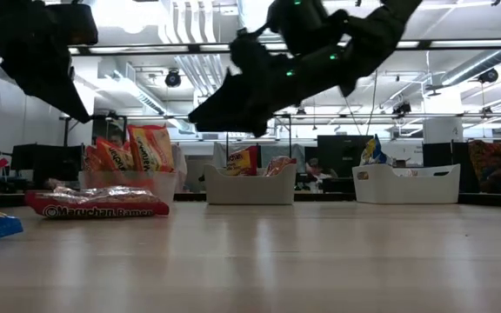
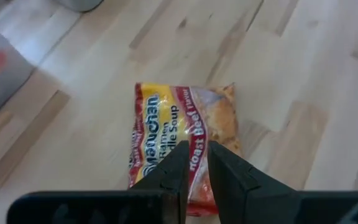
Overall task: Sort Maruchan noodles
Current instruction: Put the red noodle pack into the grey bin
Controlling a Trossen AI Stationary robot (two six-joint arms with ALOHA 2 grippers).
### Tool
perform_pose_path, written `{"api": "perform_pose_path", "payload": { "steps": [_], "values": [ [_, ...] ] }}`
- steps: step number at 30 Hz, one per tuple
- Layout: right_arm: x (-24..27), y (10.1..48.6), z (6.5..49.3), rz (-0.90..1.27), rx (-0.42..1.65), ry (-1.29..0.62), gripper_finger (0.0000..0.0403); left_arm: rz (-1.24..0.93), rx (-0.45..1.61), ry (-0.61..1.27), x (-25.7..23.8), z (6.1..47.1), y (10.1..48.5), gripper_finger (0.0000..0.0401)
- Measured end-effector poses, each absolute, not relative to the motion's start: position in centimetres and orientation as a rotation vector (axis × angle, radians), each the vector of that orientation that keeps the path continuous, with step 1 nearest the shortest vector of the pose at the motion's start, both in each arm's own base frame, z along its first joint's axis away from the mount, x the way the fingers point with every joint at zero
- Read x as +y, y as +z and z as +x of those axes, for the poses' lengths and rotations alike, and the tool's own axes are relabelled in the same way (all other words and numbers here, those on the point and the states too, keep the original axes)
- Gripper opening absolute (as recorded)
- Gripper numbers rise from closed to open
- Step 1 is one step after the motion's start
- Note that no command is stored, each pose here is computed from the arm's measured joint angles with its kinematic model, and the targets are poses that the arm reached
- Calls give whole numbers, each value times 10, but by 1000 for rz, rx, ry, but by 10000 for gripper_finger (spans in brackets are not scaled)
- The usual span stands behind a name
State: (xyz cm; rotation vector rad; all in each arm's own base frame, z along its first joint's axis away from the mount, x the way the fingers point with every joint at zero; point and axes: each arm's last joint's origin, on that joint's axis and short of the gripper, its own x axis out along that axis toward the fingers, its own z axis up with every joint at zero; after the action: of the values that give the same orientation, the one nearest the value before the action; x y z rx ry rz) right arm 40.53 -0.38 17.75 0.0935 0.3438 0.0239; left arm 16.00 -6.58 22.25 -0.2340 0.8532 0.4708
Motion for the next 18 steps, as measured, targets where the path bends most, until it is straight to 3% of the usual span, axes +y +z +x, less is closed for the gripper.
{"api": "perform_pose_path", "payload": {
  "steps": [6,12,18],
  "values": [
    [-4,172,438,47,353,32,101,-280,857,494,-64,154,224,45],
    [-2,161,463,34,397,117,23,-296,841,505,-64,151,225,75],
    [-1,141,478,46,420,175,9,-342,834,533,-64,149,212,115]
  ]
}}
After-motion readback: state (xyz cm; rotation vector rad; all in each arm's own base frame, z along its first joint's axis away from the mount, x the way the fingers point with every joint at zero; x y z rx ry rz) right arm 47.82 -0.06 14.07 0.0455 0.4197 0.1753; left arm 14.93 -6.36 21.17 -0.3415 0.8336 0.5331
